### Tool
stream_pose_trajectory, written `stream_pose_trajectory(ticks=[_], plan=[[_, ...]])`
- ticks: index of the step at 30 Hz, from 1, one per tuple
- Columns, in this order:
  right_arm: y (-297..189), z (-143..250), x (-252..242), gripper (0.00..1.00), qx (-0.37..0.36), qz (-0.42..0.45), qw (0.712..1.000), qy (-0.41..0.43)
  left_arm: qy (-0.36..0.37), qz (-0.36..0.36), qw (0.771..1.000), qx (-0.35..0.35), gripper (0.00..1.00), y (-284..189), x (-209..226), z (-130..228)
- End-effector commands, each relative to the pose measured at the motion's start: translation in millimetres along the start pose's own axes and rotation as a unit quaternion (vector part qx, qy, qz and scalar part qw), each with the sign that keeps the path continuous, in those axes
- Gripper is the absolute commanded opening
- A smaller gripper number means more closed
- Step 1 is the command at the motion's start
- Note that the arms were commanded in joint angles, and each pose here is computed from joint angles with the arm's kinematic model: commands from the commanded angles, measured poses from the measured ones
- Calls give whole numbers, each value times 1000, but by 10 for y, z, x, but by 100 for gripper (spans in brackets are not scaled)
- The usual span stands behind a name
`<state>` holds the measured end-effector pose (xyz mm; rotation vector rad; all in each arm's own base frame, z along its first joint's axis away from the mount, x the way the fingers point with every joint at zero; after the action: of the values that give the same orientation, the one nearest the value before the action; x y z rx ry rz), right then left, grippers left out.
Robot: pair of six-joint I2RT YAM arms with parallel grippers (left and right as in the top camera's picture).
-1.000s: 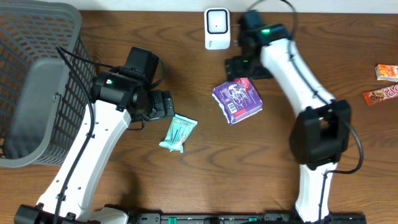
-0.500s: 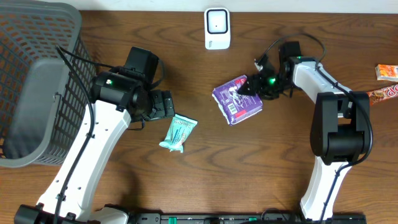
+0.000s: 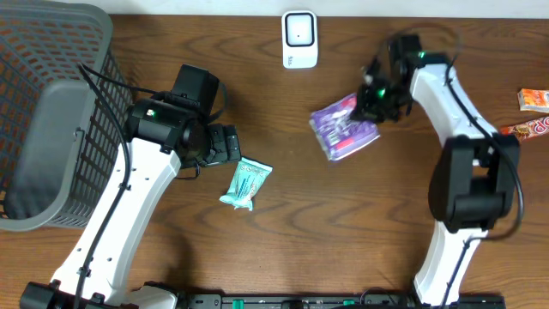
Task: Scan the item barcode
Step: 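Regrasp the red-purple bag with the right gripper and lift, then hold the red-purple bag in front of the white scanner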
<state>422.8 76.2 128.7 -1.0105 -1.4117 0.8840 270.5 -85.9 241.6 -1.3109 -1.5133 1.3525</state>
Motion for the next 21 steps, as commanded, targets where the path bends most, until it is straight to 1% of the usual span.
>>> stream_pose_trajectory(ticks=[1,3,5,6,7,9,11,12,15,17,18,19,20,21], plan=[[-756,-90,-108,1,-129,288,948,41,4,-6,1000,2,98,17,9,11],[-934,-6,-129,1,-158,413,895,51,4,-6,1000,2,98,17,10,11],[-1026,84,-117,1,-185,513,836,56,4,-6,1000,2,98,17,9,11],[-1010,117,-101,1,-190,539,819,52,4,-6,1000,2,98,17,9,11],[-956,145,-84,1,-190,554,809,44,4,-6,1000,2,98,17,10,11],[-752,188,-43,1,-177,557,811,26,4,-6,1000,2,98,17,10,11],[-452,232,11,4,-165,544,822,10,4,-6,1000,2,98,17,10,11],[-282,259,57,6,-158,532,832,1,4,-6,1000,2,98,17,10,11],[150,344,260,17,-132,483,866,-21,4,-6,1000,2,98,17,10,11],[335,388,448,29,-126,445,886,-33,4,-6,1000,2,98,17,9,11],[404,402,554,39,-127,423,897,-37,4,-6,1000,2,98,17,10,11],[461,406,676,55,-130,396,908,-42,4,-6,1000,2,98,17,10,11],[470,395,785,84,-135,376,916,-45,4,-6,1000,2,98,17,10,11],[460,376,885,99,-139,358,922,-47,4,-6,1000,2,98,17,9,11]])
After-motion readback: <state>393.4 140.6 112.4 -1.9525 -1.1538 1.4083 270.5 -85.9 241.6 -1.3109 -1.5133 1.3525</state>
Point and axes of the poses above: each gripper's point midway between its finger pads, its own y axis out along the fingers, its own x axis along the line the jaws close on, z = x × y, the point moved 6 cm from there along -y, back along the fingers, and after that the axes turned 4 degrees about -y, right-handed, at the moved point
